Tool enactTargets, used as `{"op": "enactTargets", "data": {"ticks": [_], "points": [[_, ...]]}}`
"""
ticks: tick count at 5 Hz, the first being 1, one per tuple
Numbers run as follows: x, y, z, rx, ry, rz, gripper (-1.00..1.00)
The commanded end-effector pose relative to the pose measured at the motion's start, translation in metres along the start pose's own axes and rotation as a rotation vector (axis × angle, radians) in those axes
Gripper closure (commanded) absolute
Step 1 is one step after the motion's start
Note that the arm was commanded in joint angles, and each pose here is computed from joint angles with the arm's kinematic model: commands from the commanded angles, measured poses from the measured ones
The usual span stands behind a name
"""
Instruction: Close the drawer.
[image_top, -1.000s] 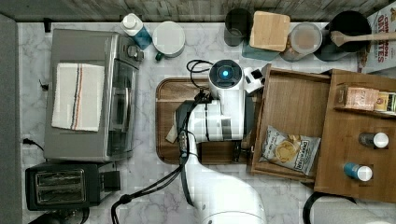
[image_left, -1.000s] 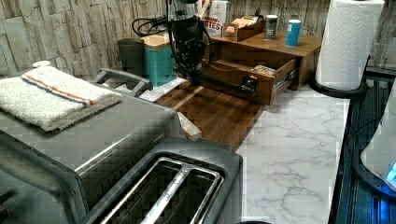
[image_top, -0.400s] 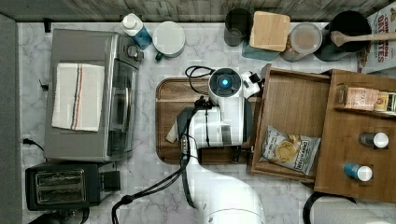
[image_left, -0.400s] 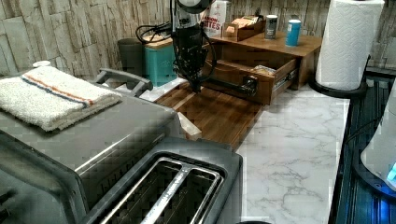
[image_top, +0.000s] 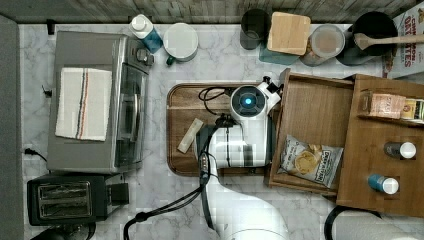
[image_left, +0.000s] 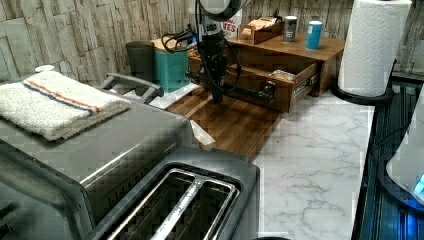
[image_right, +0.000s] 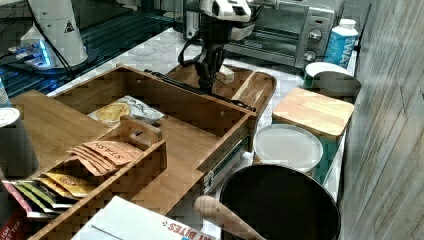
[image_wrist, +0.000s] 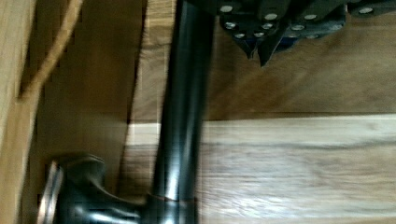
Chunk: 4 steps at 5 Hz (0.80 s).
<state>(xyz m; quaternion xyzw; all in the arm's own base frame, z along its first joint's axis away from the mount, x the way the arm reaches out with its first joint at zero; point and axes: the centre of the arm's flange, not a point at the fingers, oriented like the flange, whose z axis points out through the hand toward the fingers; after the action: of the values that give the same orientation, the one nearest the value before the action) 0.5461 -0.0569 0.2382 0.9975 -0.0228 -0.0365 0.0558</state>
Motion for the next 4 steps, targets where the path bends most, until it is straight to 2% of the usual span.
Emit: {"op": "enactTargets", "data": {"ticks": [1,2,3,4], "points": [[-0.024,0.185,-0.059,-0.009,0.125,0.167,1.00],[-0.032,0.250,-0.070,0.012,0.115,0.178,1.00],[-0.043,0.310,-0.067,0.054,0.163,0.153,1.00],[-0.052,0.351,-0.073,0.054,0.164,0.195,1.00]]}}
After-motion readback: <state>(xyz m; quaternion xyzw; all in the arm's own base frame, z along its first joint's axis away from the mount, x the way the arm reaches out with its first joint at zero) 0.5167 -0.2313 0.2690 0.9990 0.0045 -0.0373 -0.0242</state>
